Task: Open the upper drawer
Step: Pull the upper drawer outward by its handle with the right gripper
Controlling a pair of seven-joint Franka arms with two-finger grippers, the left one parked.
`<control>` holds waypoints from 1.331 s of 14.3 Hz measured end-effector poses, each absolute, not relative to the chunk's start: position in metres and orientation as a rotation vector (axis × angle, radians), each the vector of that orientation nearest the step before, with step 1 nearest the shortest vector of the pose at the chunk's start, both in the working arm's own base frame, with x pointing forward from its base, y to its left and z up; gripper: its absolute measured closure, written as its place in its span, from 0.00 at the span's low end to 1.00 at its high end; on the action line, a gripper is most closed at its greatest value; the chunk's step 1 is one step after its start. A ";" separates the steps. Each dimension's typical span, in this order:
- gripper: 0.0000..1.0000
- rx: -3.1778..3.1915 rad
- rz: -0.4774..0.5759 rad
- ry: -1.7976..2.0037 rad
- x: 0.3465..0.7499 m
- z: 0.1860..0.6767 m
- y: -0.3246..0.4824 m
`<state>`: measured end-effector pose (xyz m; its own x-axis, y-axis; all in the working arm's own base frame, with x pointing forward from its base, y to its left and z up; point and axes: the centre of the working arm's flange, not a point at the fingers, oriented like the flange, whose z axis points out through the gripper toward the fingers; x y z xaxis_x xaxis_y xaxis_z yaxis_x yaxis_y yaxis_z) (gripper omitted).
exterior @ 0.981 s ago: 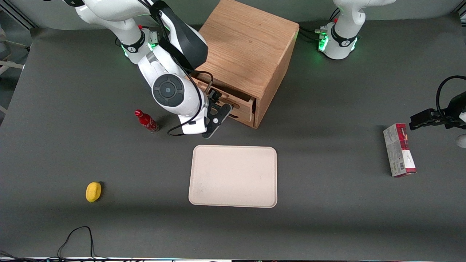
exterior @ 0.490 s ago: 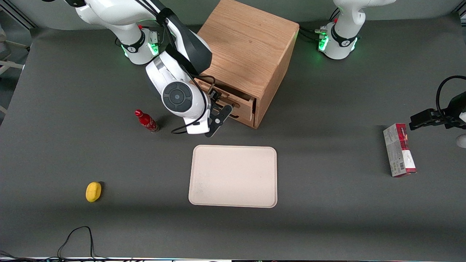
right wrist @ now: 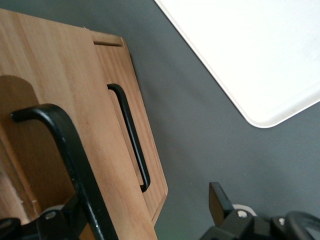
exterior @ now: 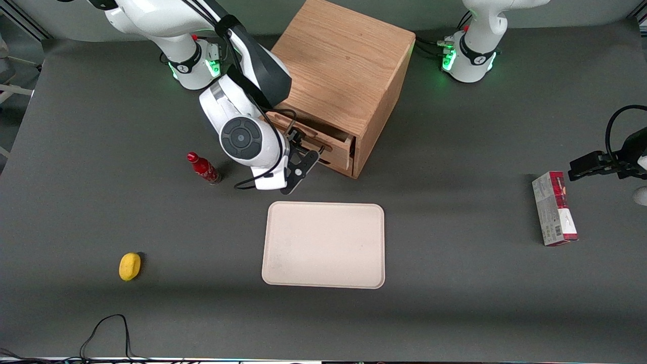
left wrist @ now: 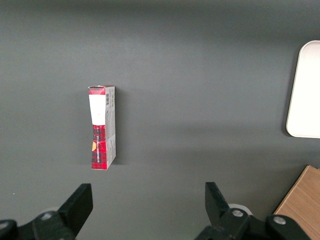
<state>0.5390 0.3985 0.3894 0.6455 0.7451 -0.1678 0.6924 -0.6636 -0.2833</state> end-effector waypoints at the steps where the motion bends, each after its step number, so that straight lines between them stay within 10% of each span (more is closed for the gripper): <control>1: 0.00 -2.662 0.376 -1.195 0.543 0.390 0.397; 19: 0.00 -2.625 0.244 -1.271 0.593 0.391 0.351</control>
